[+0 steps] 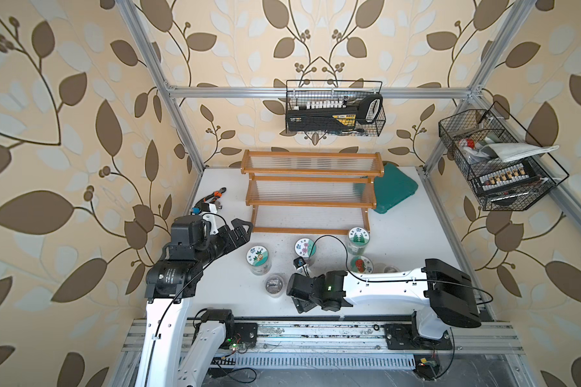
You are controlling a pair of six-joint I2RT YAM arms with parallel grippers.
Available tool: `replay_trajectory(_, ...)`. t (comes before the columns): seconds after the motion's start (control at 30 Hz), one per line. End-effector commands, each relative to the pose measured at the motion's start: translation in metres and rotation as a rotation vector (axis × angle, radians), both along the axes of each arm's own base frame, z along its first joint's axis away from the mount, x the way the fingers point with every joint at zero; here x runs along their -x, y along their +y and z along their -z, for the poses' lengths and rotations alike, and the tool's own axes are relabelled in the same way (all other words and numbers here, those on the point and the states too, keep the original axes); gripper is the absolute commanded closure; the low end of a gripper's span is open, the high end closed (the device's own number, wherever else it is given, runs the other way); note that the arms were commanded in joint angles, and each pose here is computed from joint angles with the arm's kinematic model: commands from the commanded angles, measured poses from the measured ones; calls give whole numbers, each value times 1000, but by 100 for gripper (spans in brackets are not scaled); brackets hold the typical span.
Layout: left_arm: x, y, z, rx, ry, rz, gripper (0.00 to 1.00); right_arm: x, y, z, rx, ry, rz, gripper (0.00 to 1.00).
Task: Place the seed container on the shelf
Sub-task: Pick up the seed jar at the center of the board.
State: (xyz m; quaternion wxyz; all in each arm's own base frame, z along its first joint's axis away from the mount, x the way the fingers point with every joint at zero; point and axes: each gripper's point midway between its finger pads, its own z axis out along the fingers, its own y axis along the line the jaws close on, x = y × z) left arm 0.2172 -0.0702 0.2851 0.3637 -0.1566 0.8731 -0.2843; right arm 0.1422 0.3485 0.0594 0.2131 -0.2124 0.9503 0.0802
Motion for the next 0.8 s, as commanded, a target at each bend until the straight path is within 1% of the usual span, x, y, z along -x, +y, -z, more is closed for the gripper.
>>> replay_trajectory(0.0,-2,-6,-4,20,-24,29,2,-5,4,-6,-3,-12,7,16)
replay_trajectory(0.1,-2,-7,-2,22,-21,31,2,-6,5,-7,-6,-15,5,17)
replay_trajectory(0.13,-3,-7,-2,22,-21,31,1,-6,5,-7,-4,-16,3,18)
replay_trajectory(0.23,-3,-7,0,24,-19,33,2,-7,4,-8,-1,-17,2,25)
replay_trajectory(0.3,-4,-7,1,24,-17,33,2,-8,4,-12,-9,-21,-1,31)
replay_trajectory(0.43,-5,-9,3,29,-21,45,2,-10,4,-26,-23,-29,-14,37)
replay_trajectory(0.53,-7,-16,1,52,-44,80,2,-11,3,-46,-31,-39,-33,40)
replay_trajectory(0.77,-19,-35,-19,114,-164,183,2,-35,-18,-118,-112,-97,-19,45)
